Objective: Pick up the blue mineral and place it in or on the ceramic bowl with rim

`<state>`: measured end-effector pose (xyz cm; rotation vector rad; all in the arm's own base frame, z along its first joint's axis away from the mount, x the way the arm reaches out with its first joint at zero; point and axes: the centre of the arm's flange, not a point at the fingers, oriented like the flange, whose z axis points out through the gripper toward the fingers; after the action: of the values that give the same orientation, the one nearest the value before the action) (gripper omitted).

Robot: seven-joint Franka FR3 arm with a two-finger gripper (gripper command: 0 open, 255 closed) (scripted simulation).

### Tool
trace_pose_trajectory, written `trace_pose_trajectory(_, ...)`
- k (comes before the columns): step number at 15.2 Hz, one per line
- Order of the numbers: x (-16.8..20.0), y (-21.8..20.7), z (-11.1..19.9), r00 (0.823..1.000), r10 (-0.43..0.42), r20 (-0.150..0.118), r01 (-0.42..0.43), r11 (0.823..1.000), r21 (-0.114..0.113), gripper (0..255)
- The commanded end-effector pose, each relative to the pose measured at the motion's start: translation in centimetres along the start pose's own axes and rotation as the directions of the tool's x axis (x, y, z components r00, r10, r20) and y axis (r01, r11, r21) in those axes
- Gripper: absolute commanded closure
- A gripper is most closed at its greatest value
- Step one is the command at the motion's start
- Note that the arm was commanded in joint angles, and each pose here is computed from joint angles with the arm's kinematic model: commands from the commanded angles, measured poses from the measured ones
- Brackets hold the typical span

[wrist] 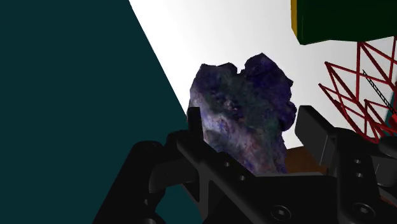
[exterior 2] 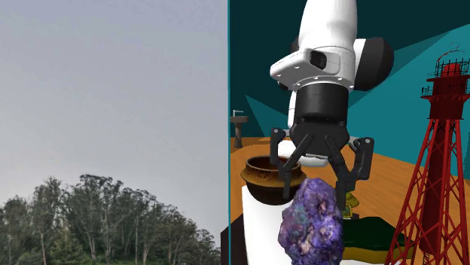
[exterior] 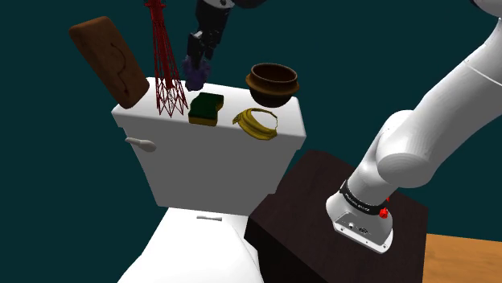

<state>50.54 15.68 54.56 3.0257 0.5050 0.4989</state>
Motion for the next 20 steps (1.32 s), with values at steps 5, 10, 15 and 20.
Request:
trace_pose_trajectory(5,1.1,0.2,-3.0,1.000,0.000,0.000,0.000,1.000,0.000,255)
trace_pose_trajectory(10,1.4,0.3,-4.1,1.000,0.000,-0.001,0.000,1.000,0.000,0)
trace_pose_trajectory(15,7.0,0.3,1.2,0.971,-0.055,0.234,0.063,0.998,-0.026,0)
trace_pose_trajectory(20,6.4,0.4,3.8,0.971,-0.055,0.234,0.063,0.998,-0.026,0)
